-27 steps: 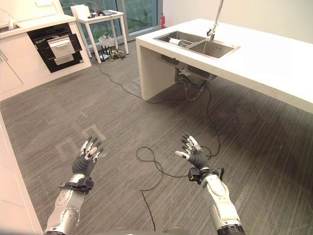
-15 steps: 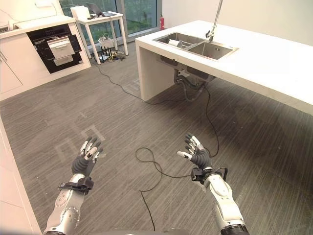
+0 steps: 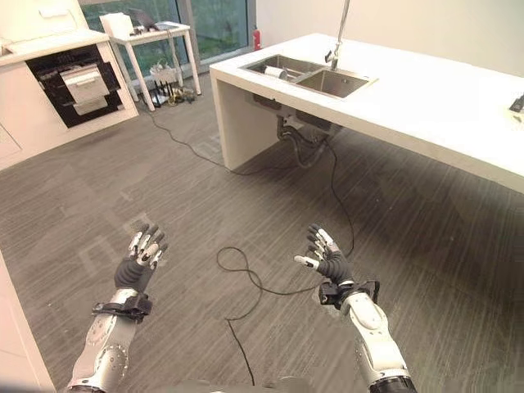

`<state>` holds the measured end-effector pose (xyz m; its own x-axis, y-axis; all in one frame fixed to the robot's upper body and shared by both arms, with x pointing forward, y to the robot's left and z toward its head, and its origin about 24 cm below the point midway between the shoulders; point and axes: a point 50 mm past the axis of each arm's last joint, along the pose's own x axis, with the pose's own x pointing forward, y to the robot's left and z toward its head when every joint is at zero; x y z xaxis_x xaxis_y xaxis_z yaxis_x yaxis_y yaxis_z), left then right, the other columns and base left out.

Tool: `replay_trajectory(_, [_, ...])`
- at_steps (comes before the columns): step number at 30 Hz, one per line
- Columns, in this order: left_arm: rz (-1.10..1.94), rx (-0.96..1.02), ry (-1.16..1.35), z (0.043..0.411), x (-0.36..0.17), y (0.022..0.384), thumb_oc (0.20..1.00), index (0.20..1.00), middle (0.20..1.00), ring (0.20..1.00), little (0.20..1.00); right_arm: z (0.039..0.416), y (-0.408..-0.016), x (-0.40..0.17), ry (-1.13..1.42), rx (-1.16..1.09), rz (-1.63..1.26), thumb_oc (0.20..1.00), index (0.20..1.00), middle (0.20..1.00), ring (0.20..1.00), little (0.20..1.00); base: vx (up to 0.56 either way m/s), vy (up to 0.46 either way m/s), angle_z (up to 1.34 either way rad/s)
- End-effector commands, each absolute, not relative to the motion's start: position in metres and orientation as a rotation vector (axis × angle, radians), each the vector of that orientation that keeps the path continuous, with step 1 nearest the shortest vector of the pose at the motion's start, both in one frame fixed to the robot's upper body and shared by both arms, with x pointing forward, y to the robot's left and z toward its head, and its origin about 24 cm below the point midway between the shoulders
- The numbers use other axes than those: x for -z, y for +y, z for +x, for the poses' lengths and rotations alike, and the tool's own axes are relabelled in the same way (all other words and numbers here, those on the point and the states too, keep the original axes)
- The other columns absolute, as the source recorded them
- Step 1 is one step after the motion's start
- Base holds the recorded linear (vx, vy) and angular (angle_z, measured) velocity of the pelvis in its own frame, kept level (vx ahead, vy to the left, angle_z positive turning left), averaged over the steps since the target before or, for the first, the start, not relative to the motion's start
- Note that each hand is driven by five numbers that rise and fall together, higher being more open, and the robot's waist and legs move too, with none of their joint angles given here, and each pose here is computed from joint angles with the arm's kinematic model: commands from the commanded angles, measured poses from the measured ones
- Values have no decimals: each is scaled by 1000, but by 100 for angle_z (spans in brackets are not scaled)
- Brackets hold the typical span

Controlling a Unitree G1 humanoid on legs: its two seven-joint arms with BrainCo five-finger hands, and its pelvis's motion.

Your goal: Place the dishes in the dishwasher.

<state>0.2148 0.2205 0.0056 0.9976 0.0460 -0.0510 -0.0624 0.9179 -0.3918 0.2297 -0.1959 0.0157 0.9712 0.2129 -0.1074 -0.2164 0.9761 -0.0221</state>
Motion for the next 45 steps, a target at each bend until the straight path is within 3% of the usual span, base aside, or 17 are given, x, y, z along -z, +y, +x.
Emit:
replay_trajectory(1, [-371, -58, -78, 216, -26, 231, 1000, 1000, 1000, 1000, 1000, 241, -193, -50, -73, -242, -59, 1000, 1000, 1000, 1000, 1000, 318, 215, 10])
replay_trajectory(6, [-374, -92, -77, 201, -20, 236, 1000, 1000, 1000, 1000, 1000, 230, -205, -49, -61, -283, -91, 1000, 1000, 1000, 1000, 1000, 325, 242, -13])
replay_trajectory(14, [-363, -87, -69, 208, -22, 239, 1000, 1000, 1000, 1000, 1000, 226, -210, -51, -53, -272, -93, 1000, 1000, 1000, 1000, 1000, 332, 284, -25])
replay_trajectory(23, [-317, -26, -52, 228, -31, 232, 1000, 1000, 1000, 1000, 1000, 234, -185, -48, -61, -254, -94, 1000, 1000, 1000, 1000, 1000, 277, 320, 39])
replay_trajectory(27, [-293, -8, -36, 225, -30, 226, 1000, 1000, 1000, 1000, 1000, 226, -198, -44, -56, -232, -65, 1000, 1000, 1000, 1000, 1000, 347, -181, 46])
replay_trajectory(38, [-292, 0, -11, 223, -27, 221, 1000, 1000, 1000, 1000, 1000, 233, -190, -48, -59, -227, -58, 1000, 1000, 1000, 1000, 1000, 352, -267, 16])
replay_trajectory(45, [-314, 57, -122, 223, -46, 217, 1000, 1000, 1000, 1000, 1000, 229, -205, -65, -128, -232, -106, 1000, 1000, 1000, 1000, 1000, 297, -263, -10])
